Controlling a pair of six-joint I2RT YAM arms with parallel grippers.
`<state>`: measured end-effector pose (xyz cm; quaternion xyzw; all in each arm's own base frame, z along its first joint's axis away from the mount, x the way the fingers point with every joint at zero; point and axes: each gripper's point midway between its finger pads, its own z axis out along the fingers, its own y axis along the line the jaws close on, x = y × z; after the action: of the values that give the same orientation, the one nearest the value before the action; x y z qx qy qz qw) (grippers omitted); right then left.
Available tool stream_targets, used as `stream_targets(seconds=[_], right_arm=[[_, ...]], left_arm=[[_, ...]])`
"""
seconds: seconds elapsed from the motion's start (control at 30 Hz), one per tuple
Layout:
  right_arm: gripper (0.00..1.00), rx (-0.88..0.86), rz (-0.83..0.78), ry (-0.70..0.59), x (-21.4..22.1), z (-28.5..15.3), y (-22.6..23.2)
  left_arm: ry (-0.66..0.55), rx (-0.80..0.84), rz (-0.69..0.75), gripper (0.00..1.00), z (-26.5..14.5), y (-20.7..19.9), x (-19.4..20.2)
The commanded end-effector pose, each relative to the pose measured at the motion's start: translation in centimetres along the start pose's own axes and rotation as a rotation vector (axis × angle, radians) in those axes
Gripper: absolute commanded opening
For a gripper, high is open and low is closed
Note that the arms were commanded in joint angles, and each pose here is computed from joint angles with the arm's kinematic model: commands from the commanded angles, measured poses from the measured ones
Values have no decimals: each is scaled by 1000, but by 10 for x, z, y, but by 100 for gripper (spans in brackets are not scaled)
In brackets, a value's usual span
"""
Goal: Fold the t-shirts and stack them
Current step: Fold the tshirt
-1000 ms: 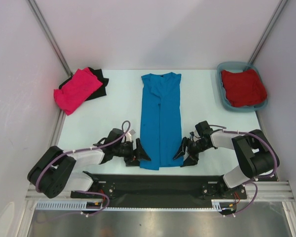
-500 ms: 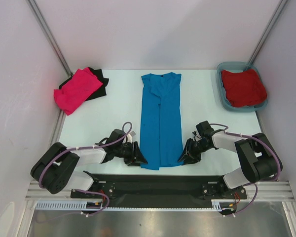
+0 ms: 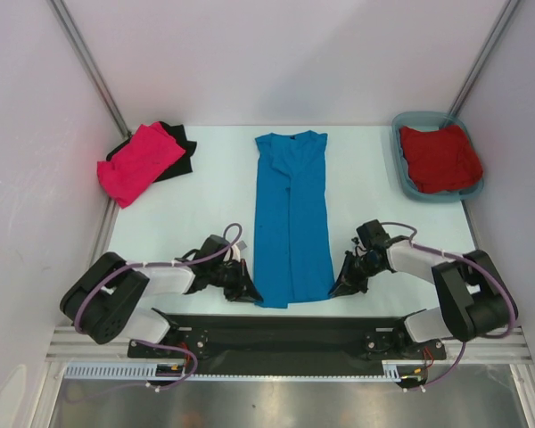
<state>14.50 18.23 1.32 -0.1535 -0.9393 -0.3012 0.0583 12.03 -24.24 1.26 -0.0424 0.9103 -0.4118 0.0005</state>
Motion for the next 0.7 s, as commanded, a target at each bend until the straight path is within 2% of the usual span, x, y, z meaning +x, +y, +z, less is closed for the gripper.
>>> stream_targets(seconds=[0.0, 0.13, 0.4, 0.67], right_arm=[[0, 102, -14, -49, 9, -13, -22], [0, 110, -11, -17, 26, -21, -28], [0, 123, -37, 132, 72, -23, -34], [0, 123, -98, 168, 87, -35, -17]], left_arm=[[12, -18, 44, 0, -5, -3, 5], [13, -12, 39, 0, -13, -10, 9], [47, 14, 4, 0, -22, -32, 31], [65, 14, -24, 1, -27, -61, 47]])
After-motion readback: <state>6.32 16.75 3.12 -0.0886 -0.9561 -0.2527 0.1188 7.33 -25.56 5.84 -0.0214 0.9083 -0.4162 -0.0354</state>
